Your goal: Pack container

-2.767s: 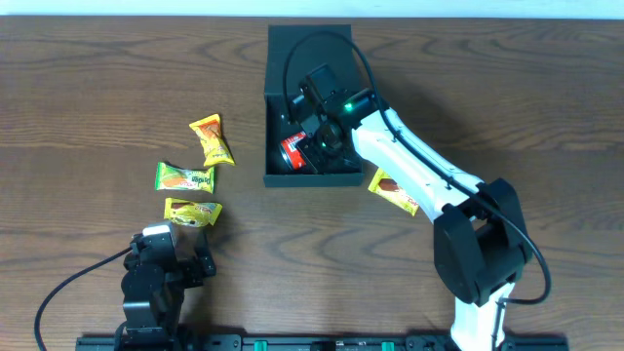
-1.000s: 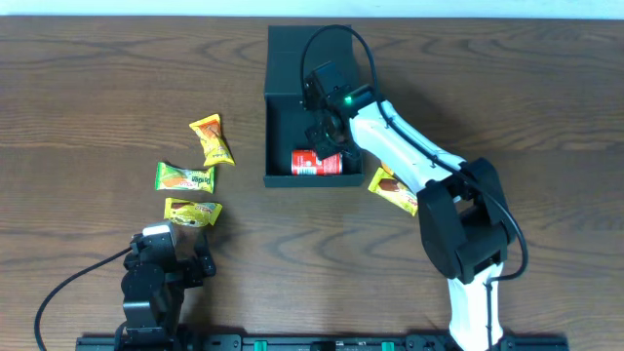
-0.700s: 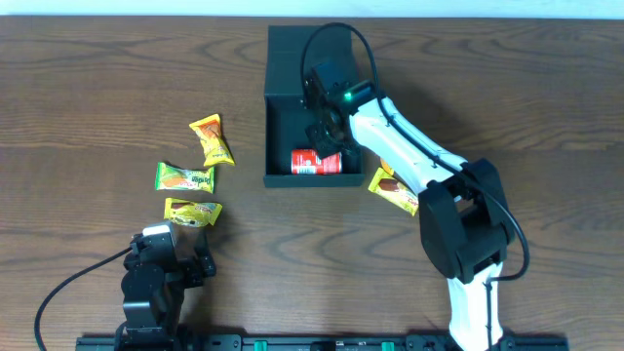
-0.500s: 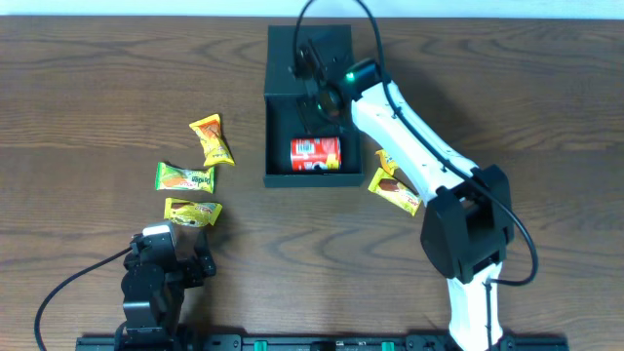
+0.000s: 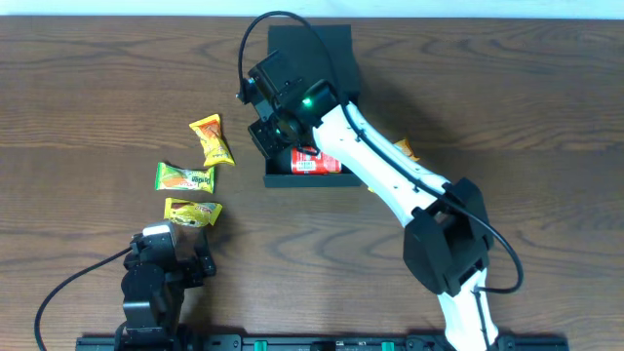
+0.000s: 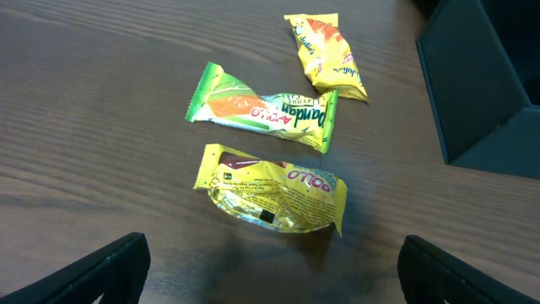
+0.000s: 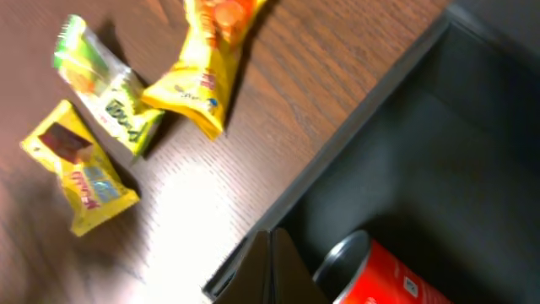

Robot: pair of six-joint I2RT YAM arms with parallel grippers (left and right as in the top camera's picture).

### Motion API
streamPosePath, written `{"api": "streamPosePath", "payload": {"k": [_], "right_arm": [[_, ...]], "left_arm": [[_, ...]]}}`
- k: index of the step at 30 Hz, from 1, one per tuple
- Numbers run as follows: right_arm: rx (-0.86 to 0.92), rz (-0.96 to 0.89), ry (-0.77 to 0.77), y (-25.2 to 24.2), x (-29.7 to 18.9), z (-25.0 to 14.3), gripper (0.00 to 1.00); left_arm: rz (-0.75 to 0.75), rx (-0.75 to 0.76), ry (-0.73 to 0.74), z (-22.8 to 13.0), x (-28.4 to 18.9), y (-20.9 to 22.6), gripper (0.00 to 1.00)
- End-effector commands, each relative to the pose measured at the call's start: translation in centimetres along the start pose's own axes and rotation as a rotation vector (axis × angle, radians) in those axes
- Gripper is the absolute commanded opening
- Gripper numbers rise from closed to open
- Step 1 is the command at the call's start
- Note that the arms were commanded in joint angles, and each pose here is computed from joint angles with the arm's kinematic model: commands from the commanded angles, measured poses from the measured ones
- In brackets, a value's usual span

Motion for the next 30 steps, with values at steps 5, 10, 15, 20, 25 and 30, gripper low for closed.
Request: {"api": "streamPosePath", "payload": {"k": [5,10,15,20,25,30], "right_arm": [[0.071,-0.050,0.113,-1.6,3.1,-2.8,0.01],[0.222,-0.099,0.193,-2.4,4.5,-4.9,0.01],[0.248,-0.114,0.242,-2.6,6.1,-6.2,0.01],[0.387,-0.155,0.304,-3.6,7.2,-7.9,0.01],[0.446,-0.211,0.321,-4.8,7.2,-8.6,0.01],[0.509,-0.259,0.348,-5.6,6.7,-9.5,0.01]], "left_arm": [[0.005,0.006,0.004,-0.2,0.1,0.1,0.95],[0.005,0.006,0.004,-0.2,0.1,0.1,0.95],[0.005,0.006,0.004,-0.2,0.1,0.1,0.95],[0.005,0.006,0.004,-0.2,0.1,0.1,0.95],[0.005,0.006,0.004,-0.2,0.1,0.1,0.95],[0.005,0.006,0.004,-0.2,0.1,0.1,0.95]]}}
Point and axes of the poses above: each gripper's point midway between its finger pads, its own x axis out along the fingers, its own y axis along the line the jaws close on, z = x × y, the point moved 1 cm from there along -x, back along the fingers, and after that the axes turned 2 degrees about x, right-handed, at the moved point
